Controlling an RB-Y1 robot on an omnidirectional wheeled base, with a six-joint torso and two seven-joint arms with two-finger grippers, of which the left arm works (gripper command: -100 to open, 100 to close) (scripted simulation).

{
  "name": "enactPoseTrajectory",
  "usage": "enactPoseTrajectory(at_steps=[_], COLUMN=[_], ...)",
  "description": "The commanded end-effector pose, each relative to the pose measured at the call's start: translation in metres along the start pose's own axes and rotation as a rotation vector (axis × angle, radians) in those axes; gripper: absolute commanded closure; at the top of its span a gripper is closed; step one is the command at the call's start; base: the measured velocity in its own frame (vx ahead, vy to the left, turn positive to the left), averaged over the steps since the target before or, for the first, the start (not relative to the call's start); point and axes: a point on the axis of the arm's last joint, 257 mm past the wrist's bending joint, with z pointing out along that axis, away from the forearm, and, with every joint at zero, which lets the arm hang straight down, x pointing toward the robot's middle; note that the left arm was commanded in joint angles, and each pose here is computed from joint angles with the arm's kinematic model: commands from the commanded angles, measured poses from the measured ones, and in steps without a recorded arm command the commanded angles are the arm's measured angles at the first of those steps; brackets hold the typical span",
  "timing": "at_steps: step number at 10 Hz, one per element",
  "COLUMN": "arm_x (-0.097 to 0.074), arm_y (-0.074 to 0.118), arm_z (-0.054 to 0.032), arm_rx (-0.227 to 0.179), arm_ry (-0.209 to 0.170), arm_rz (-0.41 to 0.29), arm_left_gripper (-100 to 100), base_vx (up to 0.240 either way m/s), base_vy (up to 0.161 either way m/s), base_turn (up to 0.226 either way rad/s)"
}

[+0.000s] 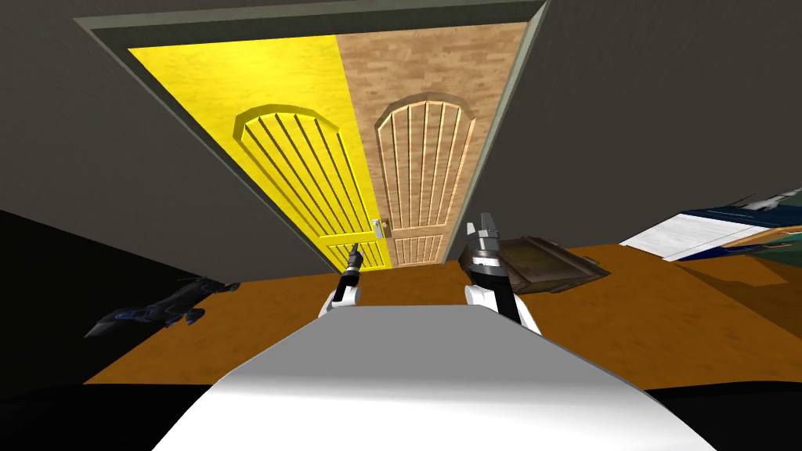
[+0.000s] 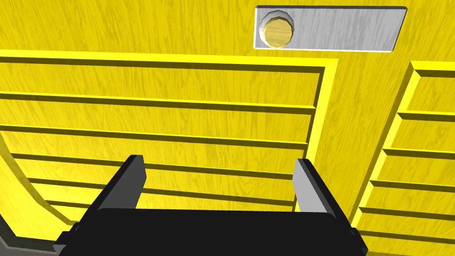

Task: Pull the door open

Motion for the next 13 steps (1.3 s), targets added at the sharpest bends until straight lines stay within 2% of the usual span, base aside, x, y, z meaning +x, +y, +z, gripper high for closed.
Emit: enactPoseTrajectory(at_steps=[1, 8, 10, 11, 13], arm_x=[-0.004, -0.014, -0.015, -0.042, -0.077], arm_y=[0.009, 0.05, 0.05, 0.061, 0.07], arm_z=[0.0023, 0.0128, 0.0136, 0.0053, -0.0053], arm_rx=[-0.02, -0.106, -0.107, -0.133, -0.16], arm_ry=[-0.003, -0.018, -0.018, -0.054, -0.1], arm_rz=[-0.003, -0.02, -0.021, -0.005, 0.015], arm_left_gripper=[-100, -100, -100, -100, -100], base_vx=[0.149, 0.162, 0.118, -0.003, -0.013], base_vy=[-0.013, -0.001, -0.001, 0.014, 0.024], base_turn=[-0.046, -0.053, -0.032, 0.074, 0.069])
